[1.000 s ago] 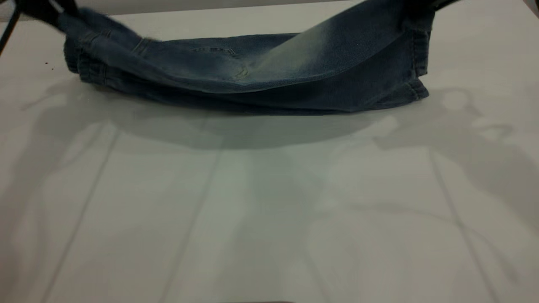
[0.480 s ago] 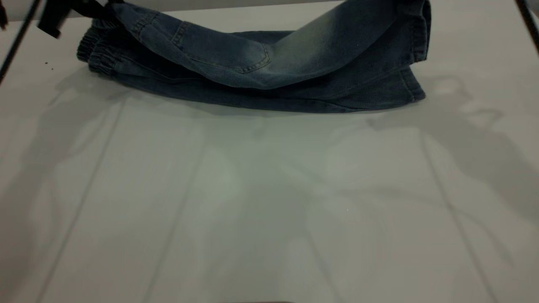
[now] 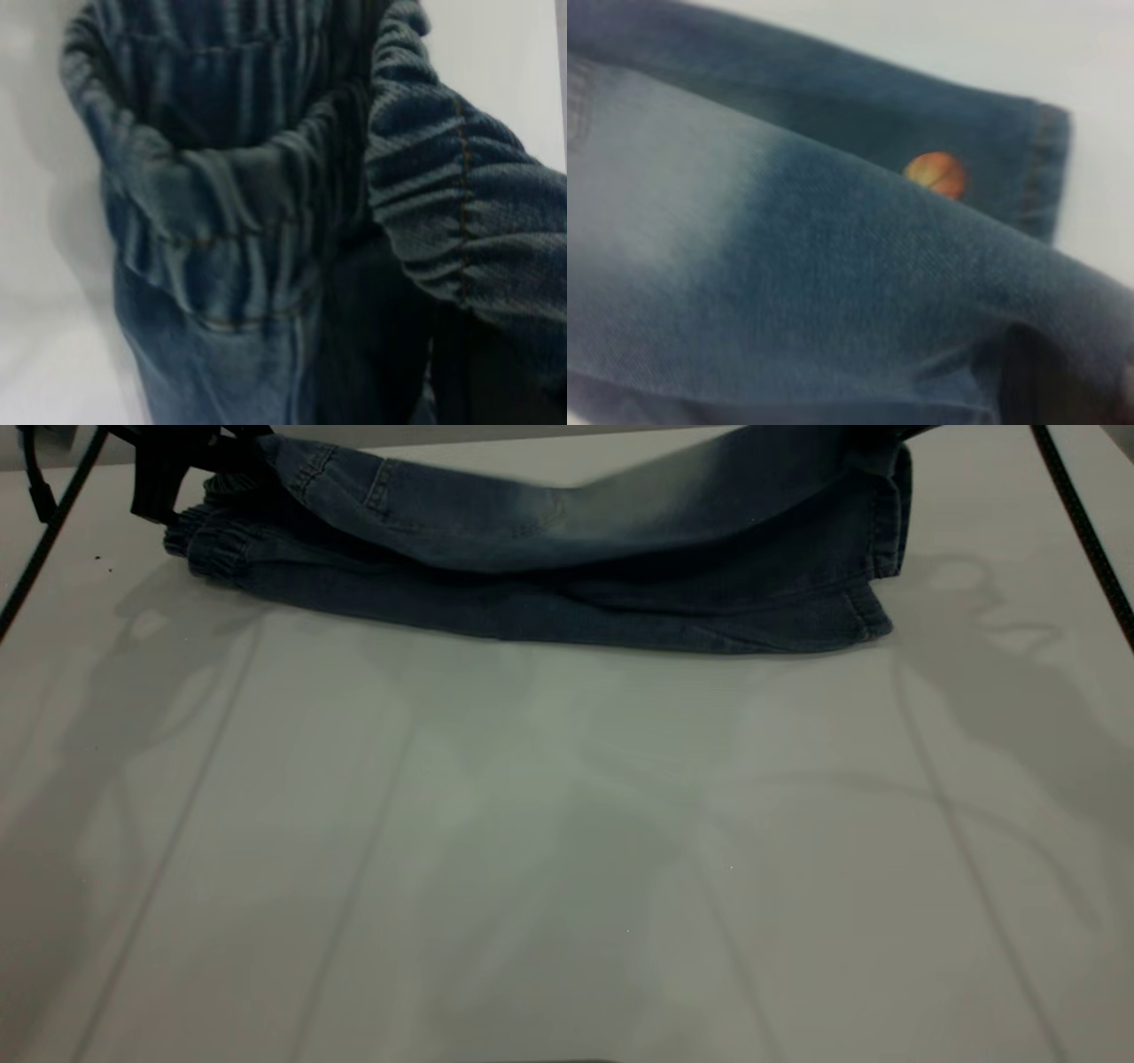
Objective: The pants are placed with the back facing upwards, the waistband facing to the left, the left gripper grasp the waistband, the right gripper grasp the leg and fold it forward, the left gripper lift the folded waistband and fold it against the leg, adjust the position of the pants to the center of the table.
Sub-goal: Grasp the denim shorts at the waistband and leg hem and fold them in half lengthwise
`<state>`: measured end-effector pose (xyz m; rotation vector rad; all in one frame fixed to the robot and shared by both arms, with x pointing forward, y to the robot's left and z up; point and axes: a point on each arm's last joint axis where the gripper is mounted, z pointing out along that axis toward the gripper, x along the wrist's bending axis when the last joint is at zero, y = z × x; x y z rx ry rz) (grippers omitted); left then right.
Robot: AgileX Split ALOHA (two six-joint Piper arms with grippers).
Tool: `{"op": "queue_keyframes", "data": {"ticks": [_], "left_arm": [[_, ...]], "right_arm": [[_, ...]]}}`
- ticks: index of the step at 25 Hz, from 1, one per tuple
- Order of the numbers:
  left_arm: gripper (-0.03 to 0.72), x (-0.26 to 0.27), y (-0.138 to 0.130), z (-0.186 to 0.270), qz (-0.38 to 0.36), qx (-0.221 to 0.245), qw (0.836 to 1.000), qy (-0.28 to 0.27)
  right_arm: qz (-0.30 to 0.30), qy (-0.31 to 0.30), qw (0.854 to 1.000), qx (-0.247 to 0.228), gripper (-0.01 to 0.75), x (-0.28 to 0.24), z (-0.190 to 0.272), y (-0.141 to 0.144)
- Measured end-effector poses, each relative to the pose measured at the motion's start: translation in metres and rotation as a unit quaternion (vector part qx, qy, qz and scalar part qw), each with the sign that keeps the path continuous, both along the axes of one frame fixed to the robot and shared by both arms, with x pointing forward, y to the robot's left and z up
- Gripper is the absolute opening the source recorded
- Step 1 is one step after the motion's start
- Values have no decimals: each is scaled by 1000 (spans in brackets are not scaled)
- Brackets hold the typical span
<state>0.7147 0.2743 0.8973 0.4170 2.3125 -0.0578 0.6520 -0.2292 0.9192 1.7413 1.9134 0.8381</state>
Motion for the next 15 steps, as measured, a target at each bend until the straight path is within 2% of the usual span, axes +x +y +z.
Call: {"op": "queue_keyframes", "data": {"ticks": [4, 7, 11, 15], "left_arm": [[92, 1, 1, -7, 8, 4, 1000, 0], [101, 2, 3, -7, -3, 24, 1000, -8], [147, 3, 4, -8, -40, 74, 996, -23], [251, 7, 4, -4, -88, 124, 987, -42]], "right_arm": [[-18, -23, 1000, -5, 57, 5, 0, -7], [-24, -35, 999, -6, 121, 6, 1, -8], [-26, -41, 999, -8, 272, 7, 2, -9], [-24, -36, 999, -6, 432, 7, 2, -9]]}}
